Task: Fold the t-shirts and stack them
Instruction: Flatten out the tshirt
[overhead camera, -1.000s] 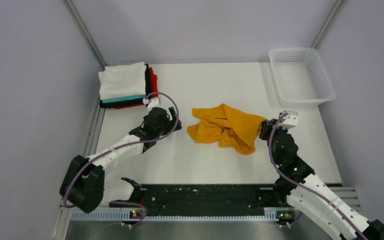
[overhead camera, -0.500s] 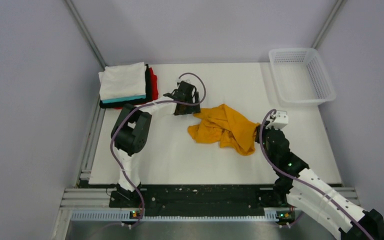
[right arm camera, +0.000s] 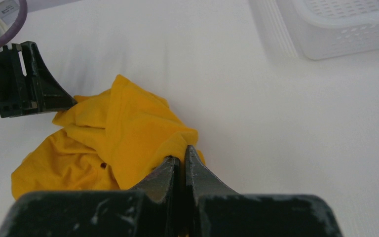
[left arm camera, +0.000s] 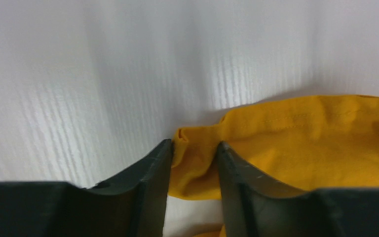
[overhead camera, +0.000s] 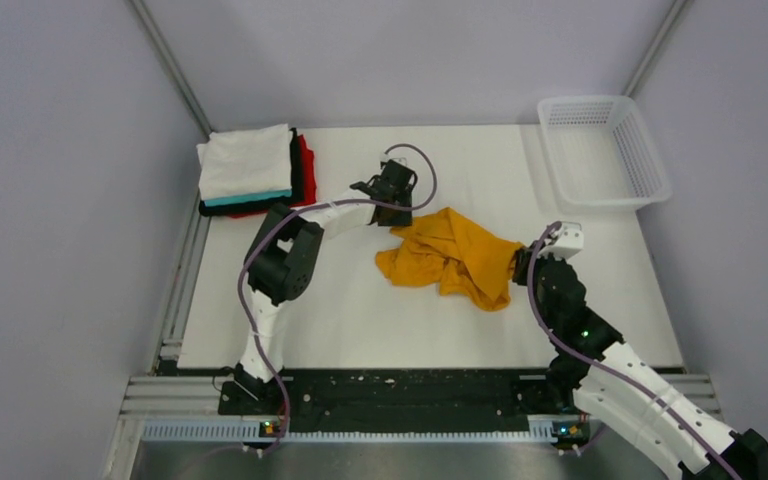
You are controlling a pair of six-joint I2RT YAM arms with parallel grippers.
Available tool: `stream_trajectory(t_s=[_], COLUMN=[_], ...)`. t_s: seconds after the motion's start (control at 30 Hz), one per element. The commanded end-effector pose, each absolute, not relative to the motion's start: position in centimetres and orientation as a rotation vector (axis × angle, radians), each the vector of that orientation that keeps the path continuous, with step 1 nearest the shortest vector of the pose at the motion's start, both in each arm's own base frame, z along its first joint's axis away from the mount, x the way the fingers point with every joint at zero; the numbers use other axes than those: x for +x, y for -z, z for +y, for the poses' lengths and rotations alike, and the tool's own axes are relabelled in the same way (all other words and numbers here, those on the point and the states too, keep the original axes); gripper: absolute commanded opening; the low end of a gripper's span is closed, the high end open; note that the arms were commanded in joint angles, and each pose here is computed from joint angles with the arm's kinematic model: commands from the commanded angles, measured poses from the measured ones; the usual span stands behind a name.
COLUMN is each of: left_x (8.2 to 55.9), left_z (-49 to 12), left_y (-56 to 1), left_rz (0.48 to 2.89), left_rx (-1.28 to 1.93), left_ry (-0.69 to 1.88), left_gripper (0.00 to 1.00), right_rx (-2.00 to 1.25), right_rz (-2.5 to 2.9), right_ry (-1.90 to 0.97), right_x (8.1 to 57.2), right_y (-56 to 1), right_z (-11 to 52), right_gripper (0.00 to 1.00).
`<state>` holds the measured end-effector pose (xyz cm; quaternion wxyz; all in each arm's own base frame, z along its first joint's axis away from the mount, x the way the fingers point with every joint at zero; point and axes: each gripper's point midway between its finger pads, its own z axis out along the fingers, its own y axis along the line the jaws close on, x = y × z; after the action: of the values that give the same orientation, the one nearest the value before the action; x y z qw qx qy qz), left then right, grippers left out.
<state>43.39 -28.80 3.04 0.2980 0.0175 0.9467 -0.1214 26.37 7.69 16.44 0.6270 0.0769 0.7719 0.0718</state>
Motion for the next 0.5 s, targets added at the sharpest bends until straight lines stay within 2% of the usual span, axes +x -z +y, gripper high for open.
stream_trajectory(t_s=[0.0, 0.07, 0.1, 0.23, 0.47], left_x=[39.0, 38.8, 38.8, 40.0, 40.5], left_z=[-29.8, -29.7, -29.5, -28.1, -23.2], left_y=[1.3, 1.7, 1.7, -1.3, -14.8], left_rz=[2.659, 2.656, 2.653, 2.547, 2.162], left_rx=[0.11, 0.084, 0.067, -0.01, -0.155], left_ry=[0.231, 0.196, 0.182, 0.114, 0.106], left_gripper=[0.34, 0.03, 0.0, 0.0, 0.0], right_rx=[0.194, 0.192, 0.192, 0.19, 0.181], right_rz=[1.734, 1.74, 1.743, 1.744, 1.709], right_ry=[-0.163, -0.155, -0.149, -0.137, -0.173], right_x=[26.8, 26.8, 26.8, 26.9, 27.3], right_y=[-17.8, -17.6, -17.5, -17.6, -20.0], right_z=[7.5, 7.5, 7.4, 7.3, 7.9], right_gripper=[0.0, 0.0, 0.0, 0.0, 0.0])
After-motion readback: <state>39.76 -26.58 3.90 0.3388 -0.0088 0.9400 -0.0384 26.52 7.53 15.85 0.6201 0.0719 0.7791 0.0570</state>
